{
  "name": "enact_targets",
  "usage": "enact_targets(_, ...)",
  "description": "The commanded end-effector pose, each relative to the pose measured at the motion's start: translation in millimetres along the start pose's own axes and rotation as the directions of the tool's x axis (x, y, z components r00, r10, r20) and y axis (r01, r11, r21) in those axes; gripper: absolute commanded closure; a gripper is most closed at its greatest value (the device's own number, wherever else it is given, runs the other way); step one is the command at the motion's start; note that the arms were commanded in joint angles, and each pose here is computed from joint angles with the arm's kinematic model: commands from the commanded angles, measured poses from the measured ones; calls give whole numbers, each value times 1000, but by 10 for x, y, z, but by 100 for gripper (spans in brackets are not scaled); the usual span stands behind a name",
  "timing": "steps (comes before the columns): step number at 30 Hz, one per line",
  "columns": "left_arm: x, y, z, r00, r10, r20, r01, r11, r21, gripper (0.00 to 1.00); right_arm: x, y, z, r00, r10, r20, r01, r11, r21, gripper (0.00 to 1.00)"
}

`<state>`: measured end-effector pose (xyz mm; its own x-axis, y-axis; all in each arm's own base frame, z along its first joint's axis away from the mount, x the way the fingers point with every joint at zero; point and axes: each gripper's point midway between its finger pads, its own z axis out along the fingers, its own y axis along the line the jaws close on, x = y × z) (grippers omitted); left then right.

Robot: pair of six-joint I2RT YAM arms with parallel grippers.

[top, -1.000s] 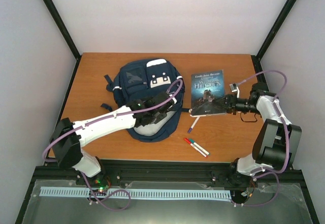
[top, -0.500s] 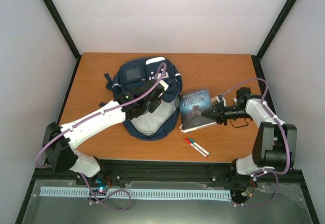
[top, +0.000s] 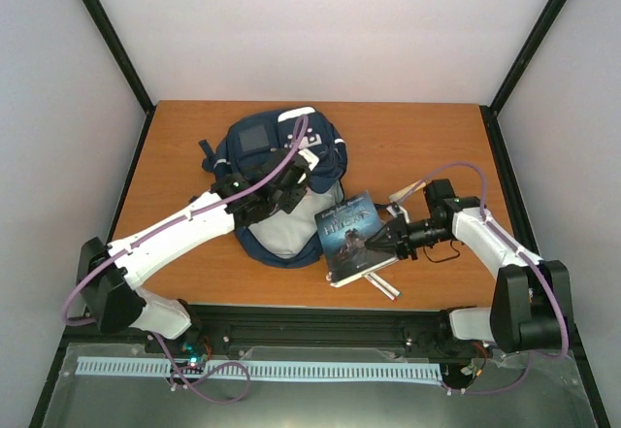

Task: Pack the student bag
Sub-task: Place the book in the student bag.

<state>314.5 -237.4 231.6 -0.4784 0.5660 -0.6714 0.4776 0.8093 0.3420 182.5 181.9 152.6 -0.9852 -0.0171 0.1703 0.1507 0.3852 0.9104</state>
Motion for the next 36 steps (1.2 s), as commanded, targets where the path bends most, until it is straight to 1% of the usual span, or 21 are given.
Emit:
enact_targets(1,-558,230,-408,968,-138,209,138,990,14,99,39,346,90,990,-138,-39,131,980,-150,97)
enact_targets(6,-629,253,-516,952,-173,254,167,985,44,99,24,396,224,973,-217,-77,196,956,-218,97)
enact_targets(8,-646,265,-551,946,-181,268,174,983,49,99,26,454,307,954,-282,-104,253,940,-230,97)
enact_targets(12,-667,271,-611,937,-191,291,180,981,66,99,-55,633,404,925,-353,-140,307,912,-272,97)
enact_targets(19,-710,335,-793,895,-224,386,203,975,94,99,-278,780,636,897,-390,-206,323,899,-296,97)
enact_targets(26,-722,310,-791,890,-236,390,204,971,123,99,-376,877,839,887,-384,-257,319,911,-259,97)
enact_targets(31,-719,296,-780,887,-248,389,211,968,135,99,-607,978,911,893,-383,-238,333,916,-223,97)
enact_targets(36,-707,283,-752,887,-249,388,211,968,139,99,-900,989,1005,916,-368,-162,345,925,-158,97)
